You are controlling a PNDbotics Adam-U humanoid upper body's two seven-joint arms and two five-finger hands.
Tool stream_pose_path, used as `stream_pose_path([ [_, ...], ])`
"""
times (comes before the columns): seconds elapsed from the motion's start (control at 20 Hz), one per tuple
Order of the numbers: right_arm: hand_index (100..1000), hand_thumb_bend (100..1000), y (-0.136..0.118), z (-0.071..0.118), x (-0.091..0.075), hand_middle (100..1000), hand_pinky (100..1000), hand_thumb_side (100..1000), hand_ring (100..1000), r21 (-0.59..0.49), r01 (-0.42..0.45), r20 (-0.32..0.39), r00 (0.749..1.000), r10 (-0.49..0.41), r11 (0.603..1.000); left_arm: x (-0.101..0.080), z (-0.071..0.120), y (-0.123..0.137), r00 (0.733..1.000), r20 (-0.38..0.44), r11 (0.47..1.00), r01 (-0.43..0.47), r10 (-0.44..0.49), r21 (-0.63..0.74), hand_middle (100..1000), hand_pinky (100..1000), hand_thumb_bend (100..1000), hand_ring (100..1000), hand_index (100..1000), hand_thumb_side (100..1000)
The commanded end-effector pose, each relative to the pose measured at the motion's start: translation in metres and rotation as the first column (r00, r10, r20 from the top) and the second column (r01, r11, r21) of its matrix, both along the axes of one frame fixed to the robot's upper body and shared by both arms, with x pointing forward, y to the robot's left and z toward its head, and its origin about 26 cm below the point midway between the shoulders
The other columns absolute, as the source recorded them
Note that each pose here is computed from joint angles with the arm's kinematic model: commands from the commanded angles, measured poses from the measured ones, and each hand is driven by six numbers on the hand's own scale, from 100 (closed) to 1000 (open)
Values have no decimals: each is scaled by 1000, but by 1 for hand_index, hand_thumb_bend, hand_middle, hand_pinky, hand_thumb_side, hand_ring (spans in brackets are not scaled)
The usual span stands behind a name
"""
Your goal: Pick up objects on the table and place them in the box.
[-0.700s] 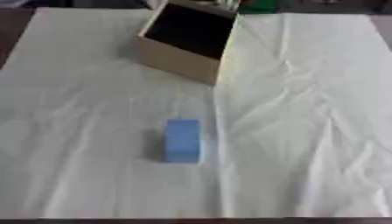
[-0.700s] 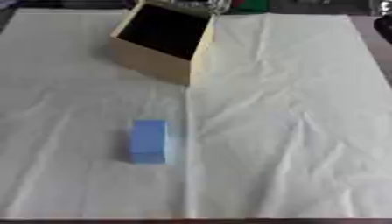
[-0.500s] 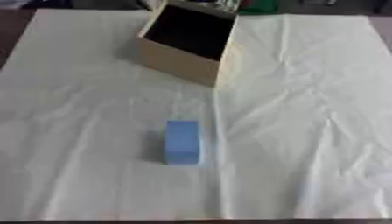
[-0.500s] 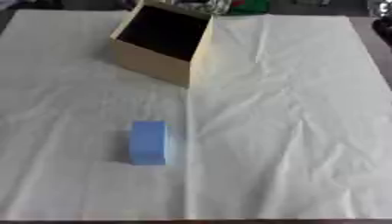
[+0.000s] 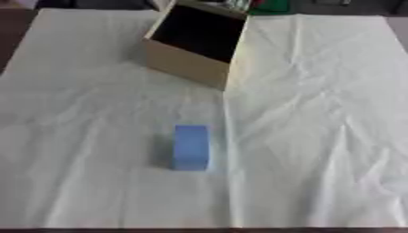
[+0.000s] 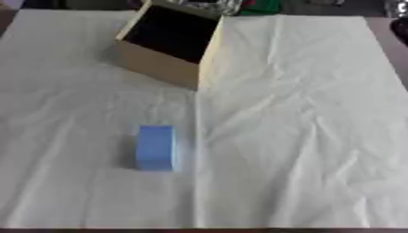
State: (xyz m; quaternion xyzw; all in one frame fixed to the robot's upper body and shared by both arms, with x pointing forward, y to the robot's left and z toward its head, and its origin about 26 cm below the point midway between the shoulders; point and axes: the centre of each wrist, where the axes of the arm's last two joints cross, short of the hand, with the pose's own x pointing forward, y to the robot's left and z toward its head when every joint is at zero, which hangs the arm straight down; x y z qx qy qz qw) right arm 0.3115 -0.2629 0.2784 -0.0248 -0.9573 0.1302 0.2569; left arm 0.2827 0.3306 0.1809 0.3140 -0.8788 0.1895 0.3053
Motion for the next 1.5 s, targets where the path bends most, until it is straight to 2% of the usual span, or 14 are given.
stream_pose_path([
  [0.05,889,100,-2,7,-4,747,784,270,763,-13,7,25,1000,-6,1000,0,18,0,1000,7,994,-23,23,107,497,690,248,559,778,141],
  [0.15,889,100,-3,6,-4,747,784,270,763,-16,7,18,1000,-7,1000,5,33,-4,997,-51,964,-45,60,261,505,691,300,565,796,104],
  [0.3,889,100,-1,4,-4,747,784,269,763,-21,-2,9,1000,2,1000,12,57,-20,976,-175,840,-12,126,542,523,692,356,582,813,100],
  [0.4,889,100,0,3,-4,747,784,269,763,-25,-7,4,1000,7,1000,15,67,-33,951,-282,742,99,126,663,543,706,359,603,818,109],
  [0.45,888,100,0,3,-4,747,784,269,763,-28,-8,1,1000,8,1000,16,71,-39,929,-352,695,180,111,696,552,709,364,611,820,114],
  [0.55,889,100,0,2,-4,747,784,270,763,-32,-7,-5,1000,7,999,18,81,-49,881,-464,617,313,96,722,576,716,376,633,820,118],
  [0.65,889,100,0,1,-4,746,784,271,763,-34,-10,-11,1000,10,999,19,92,-61,835,-541,534,412,104,738,595,726,390,652,819,160],
  [0.85,889,100,1,-1,-4,746,784,272,763,-37,-14,-18,1000,13,999,20,106,-84,744,-654,372,573,138,730,624,734,476,679,816,282],
  [0.95,889,100,1,-1,-4,746,784,273,763,-38,-13,-21,1000,13,999,20,108,-92,714,-680,301,619,169,725,635,734,518,686,814,313],
  [1.1,889,100,0,-2,-4,746,784,274,763,-39,-11,-26,1000,10,999,20,108,-103,679,-704,219,669,208,710,652,739,558,698,828,381],
  [1.25,889,100,0,-3,-4,745,784,276,763,-40,-11,-31,999,10,999,20,107,-113,645,-730,160,714,227,681,681,748,581,715,846,412],
  [1.35,889,100,0,-4,-4,745,784,276,763,-41,-11,-34,999,9,999,20,107,-118,620,-747,124,744,239,657,709,759,595,734,868,409],
  [1.5,889,100,-1,-5,-4,745,784,277,763,-41,-8,-39,999,7,999,19,107,-124,567,-788,88,796,241,599,710,766,591,736,873,375],
])
